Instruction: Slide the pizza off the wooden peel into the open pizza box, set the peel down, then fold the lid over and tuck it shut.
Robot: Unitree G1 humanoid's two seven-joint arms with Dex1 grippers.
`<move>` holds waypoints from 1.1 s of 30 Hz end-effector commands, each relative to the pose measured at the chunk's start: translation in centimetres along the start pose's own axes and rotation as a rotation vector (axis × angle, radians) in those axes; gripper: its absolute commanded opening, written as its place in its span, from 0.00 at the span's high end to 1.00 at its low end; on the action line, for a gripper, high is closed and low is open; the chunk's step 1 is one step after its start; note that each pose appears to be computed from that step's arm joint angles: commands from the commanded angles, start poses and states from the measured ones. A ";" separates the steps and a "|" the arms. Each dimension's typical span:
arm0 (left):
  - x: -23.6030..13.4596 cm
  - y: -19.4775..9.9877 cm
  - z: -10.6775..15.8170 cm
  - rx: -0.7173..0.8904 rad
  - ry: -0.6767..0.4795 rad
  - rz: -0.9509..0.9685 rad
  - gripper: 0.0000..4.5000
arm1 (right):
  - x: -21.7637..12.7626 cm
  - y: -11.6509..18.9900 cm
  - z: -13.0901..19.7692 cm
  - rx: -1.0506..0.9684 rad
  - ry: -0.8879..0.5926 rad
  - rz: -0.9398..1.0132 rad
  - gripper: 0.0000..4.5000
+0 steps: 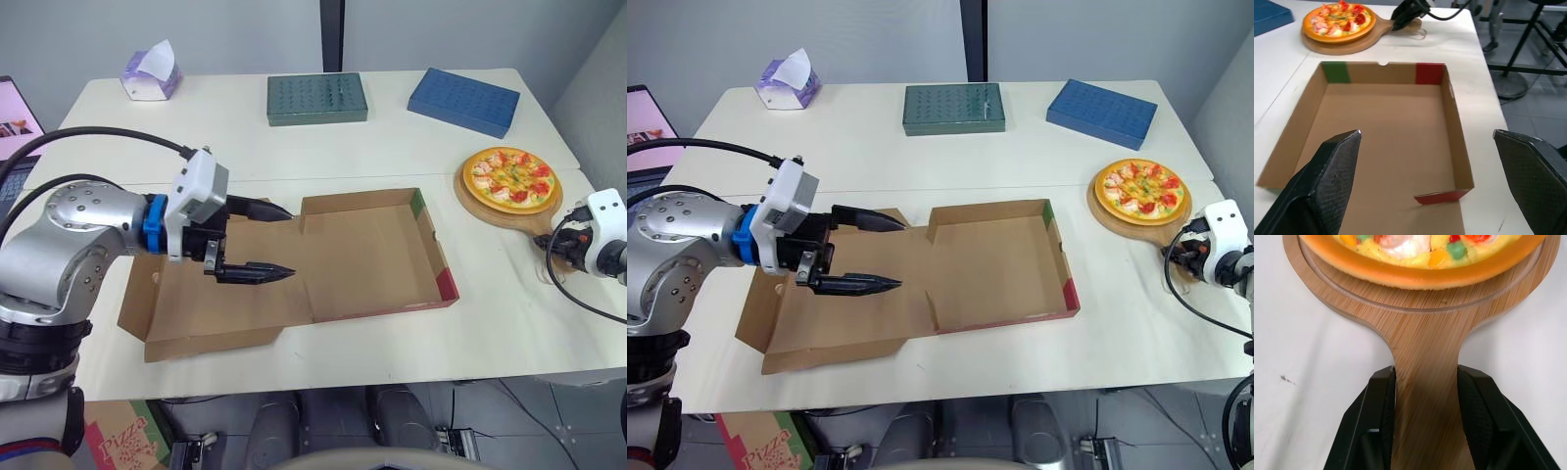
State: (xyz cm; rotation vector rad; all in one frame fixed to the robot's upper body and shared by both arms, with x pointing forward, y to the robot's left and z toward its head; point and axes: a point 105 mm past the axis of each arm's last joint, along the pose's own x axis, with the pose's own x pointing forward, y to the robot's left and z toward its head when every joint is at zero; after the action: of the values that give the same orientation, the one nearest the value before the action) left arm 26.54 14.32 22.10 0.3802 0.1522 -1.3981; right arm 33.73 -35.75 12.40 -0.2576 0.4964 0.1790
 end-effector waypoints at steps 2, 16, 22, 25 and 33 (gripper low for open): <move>-0.9 0.2 0.7 0.035 0.000 0.048 0.00 | -2.4 -0.7 5.7 -0.135 -0.204 -0.028 0.65; -3.3 -0.4 -0.7 -0.026 0.059 0.122 0.00 | -5.6 5.0 11.2 -0.406 -0.306 0.229 0.65; -3.3 -0.6 -1.0 -0.032 0.072 0.120 0.00 | -6.0 8.6 11.2 -0.551 -0.277 0.367 0.65; -3.2 -0.7 -1.0 -0.034 0.074 0.115 0.00 | -6.0 9.7 10.8 -0.636 -0.260 0.401 0.65; -2.9 -1.0 -1.2 -0.032 0.086 0.096 0.00 | -5.7 11.0 10.9 -0.851 -0.252 0.396 0.65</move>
State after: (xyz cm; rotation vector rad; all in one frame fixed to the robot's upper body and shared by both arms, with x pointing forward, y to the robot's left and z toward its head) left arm 25.71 17.54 21.05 0.3802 0.2443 -1.2676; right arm 31.30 -23.57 19.27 -0.8402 0.3051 0.8111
